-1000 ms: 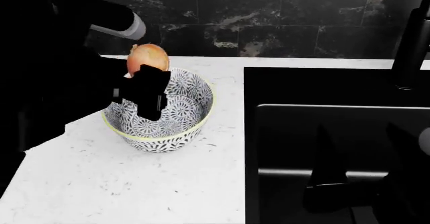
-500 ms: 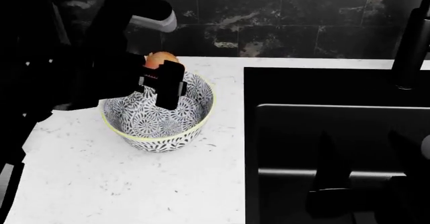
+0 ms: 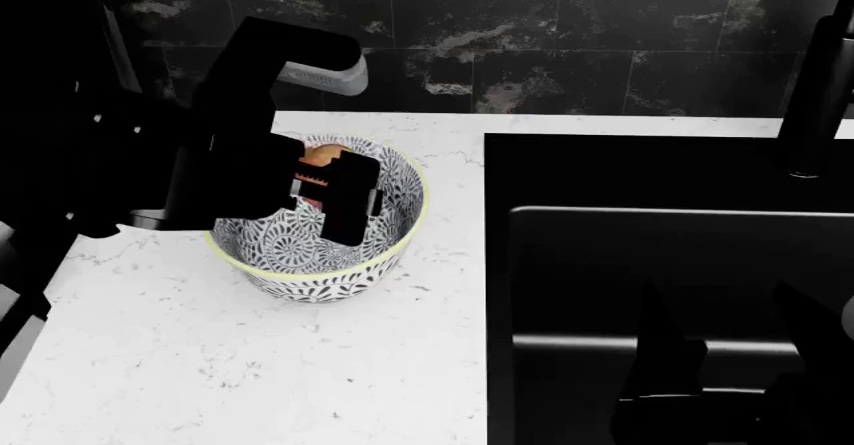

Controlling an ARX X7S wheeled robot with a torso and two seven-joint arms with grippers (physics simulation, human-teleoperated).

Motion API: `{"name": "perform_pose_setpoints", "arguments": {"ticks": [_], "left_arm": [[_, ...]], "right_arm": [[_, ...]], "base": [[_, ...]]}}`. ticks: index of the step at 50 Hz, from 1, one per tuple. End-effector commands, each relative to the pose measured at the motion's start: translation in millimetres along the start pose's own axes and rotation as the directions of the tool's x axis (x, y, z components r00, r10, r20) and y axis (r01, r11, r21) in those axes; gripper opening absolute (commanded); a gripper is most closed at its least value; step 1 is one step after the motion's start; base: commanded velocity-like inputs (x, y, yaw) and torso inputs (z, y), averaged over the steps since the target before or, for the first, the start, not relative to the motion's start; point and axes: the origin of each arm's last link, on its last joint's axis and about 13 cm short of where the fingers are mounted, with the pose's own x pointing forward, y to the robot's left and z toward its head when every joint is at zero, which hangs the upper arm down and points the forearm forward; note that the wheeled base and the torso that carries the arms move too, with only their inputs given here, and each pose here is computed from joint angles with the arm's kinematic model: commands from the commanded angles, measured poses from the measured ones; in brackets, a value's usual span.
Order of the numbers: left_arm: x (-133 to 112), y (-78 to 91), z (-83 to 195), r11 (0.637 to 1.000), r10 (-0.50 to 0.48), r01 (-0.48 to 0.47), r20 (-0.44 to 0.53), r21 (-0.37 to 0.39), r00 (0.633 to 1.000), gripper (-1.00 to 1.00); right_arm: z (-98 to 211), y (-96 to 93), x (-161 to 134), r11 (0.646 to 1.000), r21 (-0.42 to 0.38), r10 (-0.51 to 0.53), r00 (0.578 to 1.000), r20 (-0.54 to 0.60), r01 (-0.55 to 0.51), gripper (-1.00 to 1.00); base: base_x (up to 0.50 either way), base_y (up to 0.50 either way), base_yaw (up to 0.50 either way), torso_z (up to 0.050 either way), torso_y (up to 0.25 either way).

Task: Pick the broccolis and asparaguss from the sink and place them in one bowl. Place the onion in the other bowl. Then turn off the sink faucet.

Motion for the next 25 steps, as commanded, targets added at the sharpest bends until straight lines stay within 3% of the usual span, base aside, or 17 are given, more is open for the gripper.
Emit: {"name": "perform_pose_setpoints", "arguments": {"ticks": [1,13,20,25], "left_arm": [[-2,0.8,4,1.000,0.014,-0.014,0.001,-0.019,1.000,1.00],[-25,5.0,16,0.999,0.037,-0.035,0.099,-0.023,0.994,1.00],[-50,-1.7,8,0.995,0.067,-0.083,0.262,0.050,0.963,1.00],[-57,-9.1,-2,0.996,0.042,-0.062,0.274,0.066,0.961,1.00]], "right_arm": [[0,0.3,-3,1.000,0.003,-0.005,1.000,-0.001,0.005,1.00],[5,1.2,2,1.000,-0.007,0.005,1.000,-0.001,-0.005,1.00],[18,1.2,7,0.999,-0.040,0.018,0.999,0.035,-0.016,1.00],[21,2.8,11,0.998,-0.065,0.021,0.999,0.029,-0.019,1.00]], "base": [[0.00,0.00,0.00,0.000,0.000],[0.00,0.00,0.00,0.000,0.000],[0.00,0.00,0.00,0.000,0.000],[0.00,0.00,0.00,0.000,0.000]]}}
